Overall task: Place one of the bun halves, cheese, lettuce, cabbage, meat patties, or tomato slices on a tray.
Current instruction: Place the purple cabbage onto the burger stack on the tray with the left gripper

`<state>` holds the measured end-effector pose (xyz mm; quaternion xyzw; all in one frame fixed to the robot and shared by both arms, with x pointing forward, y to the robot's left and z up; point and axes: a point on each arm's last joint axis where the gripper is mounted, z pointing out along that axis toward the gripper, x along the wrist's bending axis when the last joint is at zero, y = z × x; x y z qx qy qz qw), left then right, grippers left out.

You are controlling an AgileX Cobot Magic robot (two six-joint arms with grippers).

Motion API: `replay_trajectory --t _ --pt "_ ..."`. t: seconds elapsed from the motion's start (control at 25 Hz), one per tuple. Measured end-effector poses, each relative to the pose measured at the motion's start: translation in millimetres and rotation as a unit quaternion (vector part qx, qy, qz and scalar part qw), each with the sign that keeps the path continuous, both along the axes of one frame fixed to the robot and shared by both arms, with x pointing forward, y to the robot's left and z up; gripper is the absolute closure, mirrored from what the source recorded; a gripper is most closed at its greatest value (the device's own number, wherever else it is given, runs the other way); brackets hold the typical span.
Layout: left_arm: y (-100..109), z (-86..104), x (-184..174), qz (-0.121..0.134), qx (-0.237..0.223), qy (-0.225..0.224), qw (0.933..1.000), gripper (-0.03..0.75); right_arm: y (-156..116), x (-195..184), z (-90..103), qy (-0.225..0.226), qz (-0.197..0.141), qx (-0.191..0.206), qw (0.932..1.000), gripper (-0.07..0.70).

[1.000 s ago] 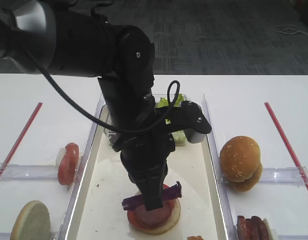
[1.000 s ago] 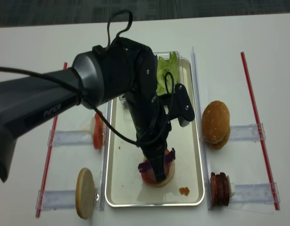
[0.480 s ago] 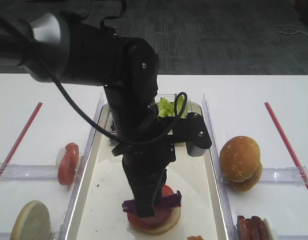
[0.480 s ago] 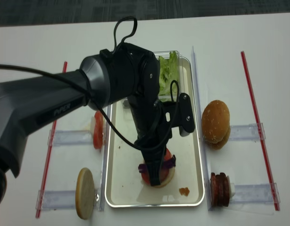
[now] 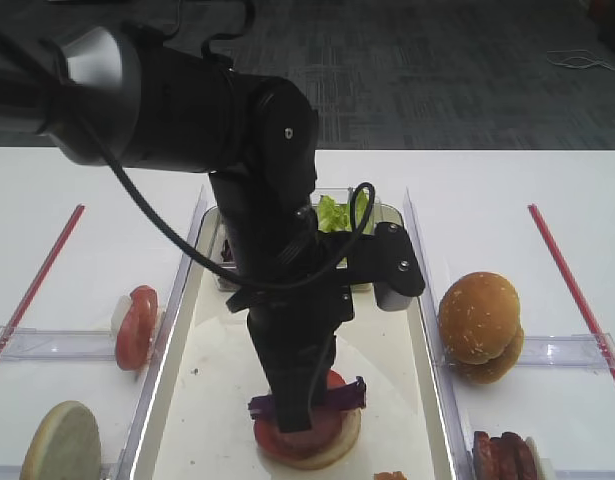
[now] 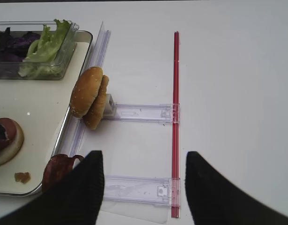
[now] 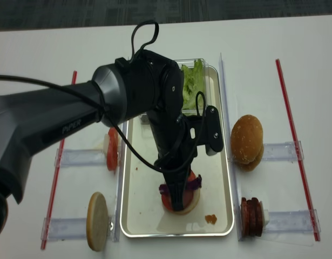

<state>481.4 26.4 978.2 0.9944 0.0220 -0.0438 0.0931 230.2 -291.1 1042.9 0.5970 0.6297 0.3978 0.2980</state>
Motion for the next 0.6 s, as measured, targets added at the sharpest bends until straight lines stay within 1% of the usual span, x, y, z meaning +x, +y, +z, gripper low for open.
replay_trajectory --t 0.36,0.6 --pt "-0.9 -0.2 0.3 0.003 -0.004 0.000 1.0000 0.694 0.0 0.0 0.0 0.000 0.000 0.000 1.0000 0.230" --pt "0.0 -5.2 -1.0 0.001 0.010 0.015 0.9998 0.694 0.0 0.0 0.0 0.000 0.000 0.000 1.0000 0.230"
